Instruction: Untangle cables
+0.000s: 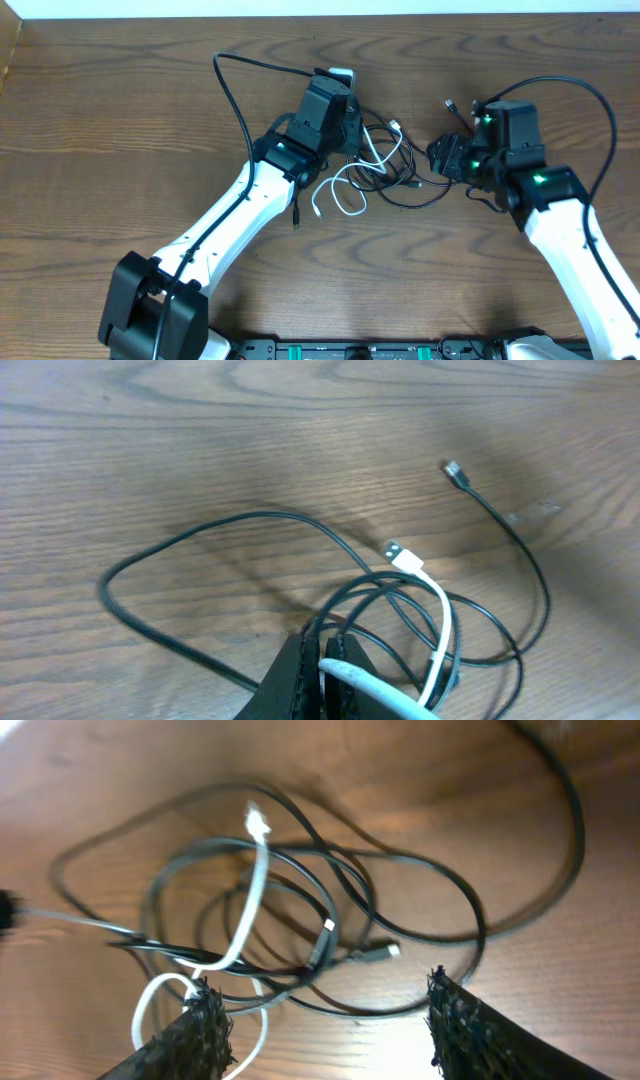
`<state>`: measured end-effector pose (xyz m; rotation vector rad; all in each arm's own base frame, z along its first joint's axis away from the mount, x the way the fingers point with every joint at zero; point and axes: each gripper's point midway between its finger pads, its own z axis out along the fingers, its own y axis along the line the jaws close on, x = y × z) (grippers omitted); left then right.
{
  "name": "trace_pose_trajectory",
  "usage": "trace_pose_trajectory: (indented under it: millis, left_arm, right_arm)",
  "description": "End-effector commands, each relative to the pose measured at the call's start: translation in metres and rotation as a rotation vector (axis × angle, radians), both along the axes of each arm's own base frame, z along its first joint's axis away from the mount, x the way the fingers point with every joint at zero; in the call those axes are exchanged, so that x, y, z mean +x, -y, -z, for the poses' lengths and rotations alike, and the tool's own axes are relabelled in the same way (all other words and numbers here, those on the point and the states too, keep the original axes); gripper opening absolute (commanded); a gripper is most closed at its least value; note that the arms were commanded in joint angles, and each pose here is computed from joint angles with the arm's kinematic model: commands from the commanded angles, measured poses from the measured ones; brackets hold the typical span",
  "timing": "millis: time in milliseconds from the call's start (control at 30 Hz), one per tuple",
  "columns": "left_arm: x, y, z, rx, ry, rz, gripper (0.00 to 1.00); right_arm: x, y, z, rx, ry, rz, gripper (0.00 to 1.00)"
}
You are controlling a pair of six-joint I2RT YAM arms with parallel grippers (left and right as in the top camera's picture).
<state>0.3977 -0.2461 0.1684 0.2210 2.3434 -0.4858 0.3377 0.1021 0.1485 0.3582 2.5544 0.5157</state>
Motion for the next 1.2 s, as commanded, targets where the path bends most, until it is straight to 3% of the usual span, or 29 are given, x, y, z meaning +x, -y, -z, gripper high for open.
trace_pose_trajectory:
  millis: [0, 233, 567, 733, 933, 1167]
  left_arm:
    - [-0.007, 0.010, -0.007, -0.064, -0.022, 0.043, 0.08]
    - [-0.016, 0.021, -0.008, -0.111, -0.051, 0.107, 0.08]
    - [-0.034, 0.036, -0.040, -0.215, -0.031, 0.234, 0.08]
    - [-0.029, 0.009, -0.086, -0.201, 0.124, 0.234, 0.08]
    - [-0.012, -0.060, -0.137, -0.153, 0.289, 0.009, 0.08]
    - [-0.015, -0.080, -0.127, -0.124, 0.236, -0.051, 0.08]
  right_arm:
    - [0.002, 0.002, 0.020, -0.031, -0.056, 0.002, 0.63]
    - [0.006, -0.008, 0.060, -0.042, -0.156, -0.022, 0.66]
    - [0.006, -0.003, 0.132, -0.142, -0.303, -0.012, 0.31]
    - [0.005, 0.019, 0.145, -0.255, -0.322, 0.040, 0.29]
    - [0.007, 0.034, 0.145, -0.310, -0.317, 0.076, 0.29]
    - [0.008, 0.035, 0.144, -0.309, -0.316, 0.081, 0.31]
